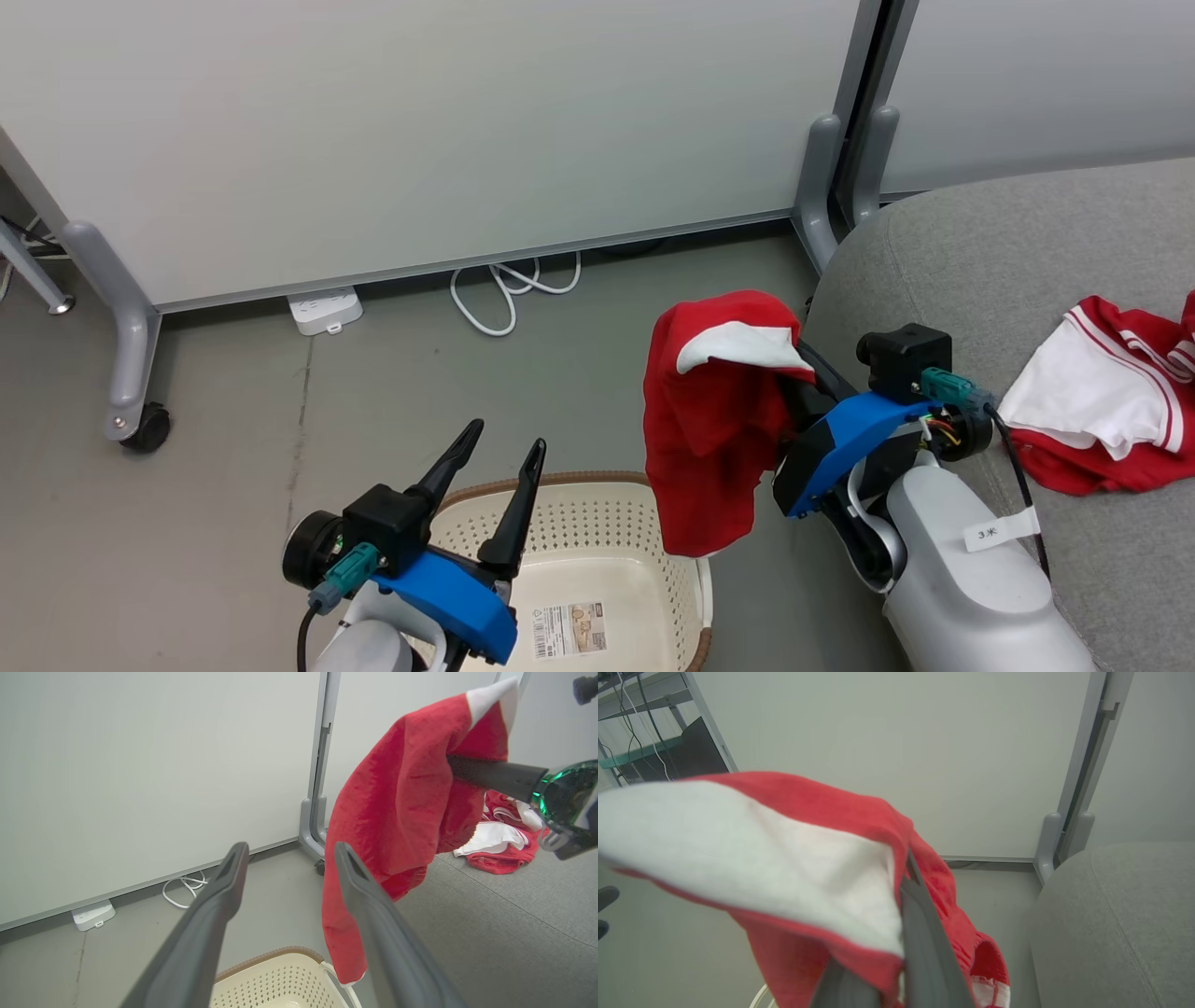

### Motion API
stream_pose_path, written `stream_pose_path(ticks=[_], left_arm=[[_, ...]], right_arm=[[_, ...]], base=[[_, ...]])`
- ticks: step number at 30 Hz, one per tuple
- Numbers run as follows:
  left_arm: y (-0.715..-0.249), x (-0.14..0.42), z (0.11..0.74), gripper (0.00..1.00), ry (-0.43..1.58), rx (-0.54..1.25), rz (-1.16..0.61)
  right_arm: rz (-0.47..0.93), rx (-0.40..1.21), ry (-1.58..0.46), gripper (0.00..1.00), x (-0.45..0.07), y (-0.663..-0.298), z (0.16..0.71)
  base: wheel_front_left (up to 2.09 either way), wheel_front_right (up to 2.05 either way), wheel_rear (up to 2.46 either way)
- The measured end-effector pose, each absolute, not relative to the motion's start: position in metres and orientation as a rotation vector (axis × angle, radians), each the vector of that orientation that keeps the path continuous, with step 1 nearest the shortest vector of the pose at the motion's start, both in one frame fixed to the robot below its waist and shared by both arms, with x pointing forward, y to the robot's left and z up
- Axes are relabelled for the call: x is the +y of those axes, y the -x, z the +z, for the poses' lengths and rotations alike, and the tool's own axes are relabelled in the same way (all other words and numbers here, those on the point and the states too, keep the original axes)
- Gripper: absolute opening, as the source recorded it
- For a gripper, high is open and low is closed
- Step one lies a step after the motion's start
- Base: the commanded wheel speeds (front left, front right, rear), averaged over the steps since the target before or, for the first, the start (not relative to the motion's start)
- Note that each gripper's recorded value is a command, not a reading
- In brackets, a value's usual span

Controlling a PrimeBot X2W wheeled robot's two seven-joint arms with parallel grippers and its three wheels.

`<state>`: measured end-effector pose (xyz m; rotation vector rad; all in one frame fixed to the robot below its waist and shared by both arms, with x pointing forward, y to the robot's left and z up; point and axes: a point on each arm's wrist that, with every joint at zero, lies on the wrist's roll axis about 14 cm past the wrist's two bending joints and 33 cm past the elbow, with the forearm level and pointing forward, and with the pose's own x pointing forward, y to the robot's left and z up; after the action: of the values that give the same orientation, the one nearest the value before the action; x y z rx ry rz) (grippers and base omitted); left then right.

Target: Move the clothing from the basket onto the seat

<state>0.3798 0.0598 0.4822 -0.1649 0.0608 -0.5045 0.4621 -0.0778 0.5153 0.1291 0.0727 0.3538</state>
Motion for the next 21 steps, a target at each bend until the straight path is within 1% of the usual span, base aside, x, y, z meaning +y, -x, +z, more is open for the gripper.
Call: stream_pose_path(ticks=[4, 10, 21], left_arm=[[-0.382, 0.058, 0.482, 1.0, 0.168, 0.062, -0.509], [-0.385, 0.042, 0.481, 1.0, 0.163, 0.064, -0.559], [-0.387, -0.018, 0.476, 1.0, 0.166, 0.089, -0.738]], right_arm=[[0.343, 0.071, -0.13, 0.0, -0.083, -0.461, 0.516], [0.296, 0.067, -0.134, 0.0, -0.103, -0.456, 0.516], [0.122, 0.081, -0.136, 0.0, -0.171, -0.433, 0.507]], base=[[0.0, 0.0, 0.0], [0.0, 0.0, 0.0], [0.0, 0.0, 0.0]])
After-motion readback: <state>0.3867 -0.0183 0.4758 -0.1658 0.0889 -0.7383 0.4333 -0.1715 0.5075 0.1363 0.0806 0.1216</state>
